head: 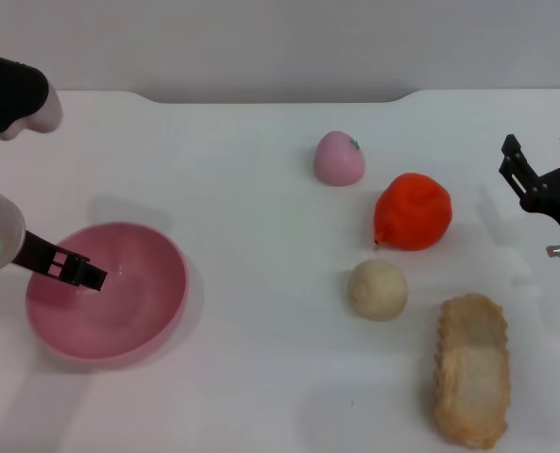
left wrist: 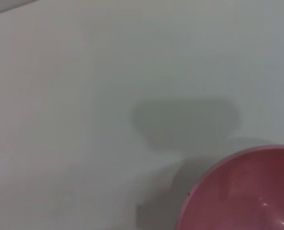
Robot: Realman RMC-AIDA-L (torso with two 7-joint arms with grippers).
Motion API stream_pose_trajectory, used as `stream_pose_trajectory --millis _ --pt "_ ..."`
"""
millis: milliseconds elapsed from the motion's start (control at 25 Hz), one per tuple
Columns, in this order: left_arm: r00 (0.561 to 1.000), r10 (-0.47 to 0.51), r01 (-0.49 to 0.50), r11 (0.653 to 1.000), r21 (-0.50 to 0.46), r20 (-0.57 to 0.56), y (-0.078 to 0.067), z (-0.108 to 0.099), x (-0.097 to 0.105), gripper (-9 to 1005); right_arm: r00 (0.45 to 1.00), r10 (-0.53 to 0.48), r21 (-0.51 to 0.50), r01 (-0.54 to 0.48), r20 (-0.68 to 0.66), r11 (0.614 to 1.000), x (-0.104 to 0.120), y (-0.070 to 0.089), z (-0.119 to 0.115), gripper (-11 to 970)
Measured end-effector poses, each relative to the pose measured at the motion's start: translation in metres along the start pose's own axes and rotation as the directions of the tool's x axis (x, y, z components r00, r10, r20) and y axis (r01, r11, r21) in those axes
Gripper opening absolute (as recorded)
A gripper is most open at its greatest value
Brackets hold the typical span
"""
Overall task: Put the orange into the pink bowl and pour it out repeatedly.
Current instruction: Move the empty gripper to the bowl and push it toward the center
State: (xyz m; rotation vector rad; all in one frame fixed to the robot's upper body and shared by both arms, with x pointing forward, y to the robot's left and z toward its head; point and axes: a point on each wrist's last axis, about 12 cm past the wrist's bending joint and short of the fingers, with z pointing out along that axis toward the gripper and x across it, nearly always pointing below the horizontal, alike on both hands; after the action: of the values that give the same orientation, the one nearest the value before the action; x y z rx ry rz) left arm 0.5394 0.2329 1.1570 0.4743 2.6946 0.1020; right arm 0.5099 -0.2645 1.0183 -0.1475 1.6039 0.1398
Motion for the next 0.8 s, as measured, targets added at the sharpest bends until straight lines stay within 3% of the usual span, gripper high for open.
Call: stream_pose_trajectory --millis 800 --pt "1.0 -0.006 0.006 1.0 0.01 -0.006 0.0 0.022 -0.005 815 1.0 0.001 0.004 -0.001 0.0 1.0 0.0 -0.001 0.0 763"
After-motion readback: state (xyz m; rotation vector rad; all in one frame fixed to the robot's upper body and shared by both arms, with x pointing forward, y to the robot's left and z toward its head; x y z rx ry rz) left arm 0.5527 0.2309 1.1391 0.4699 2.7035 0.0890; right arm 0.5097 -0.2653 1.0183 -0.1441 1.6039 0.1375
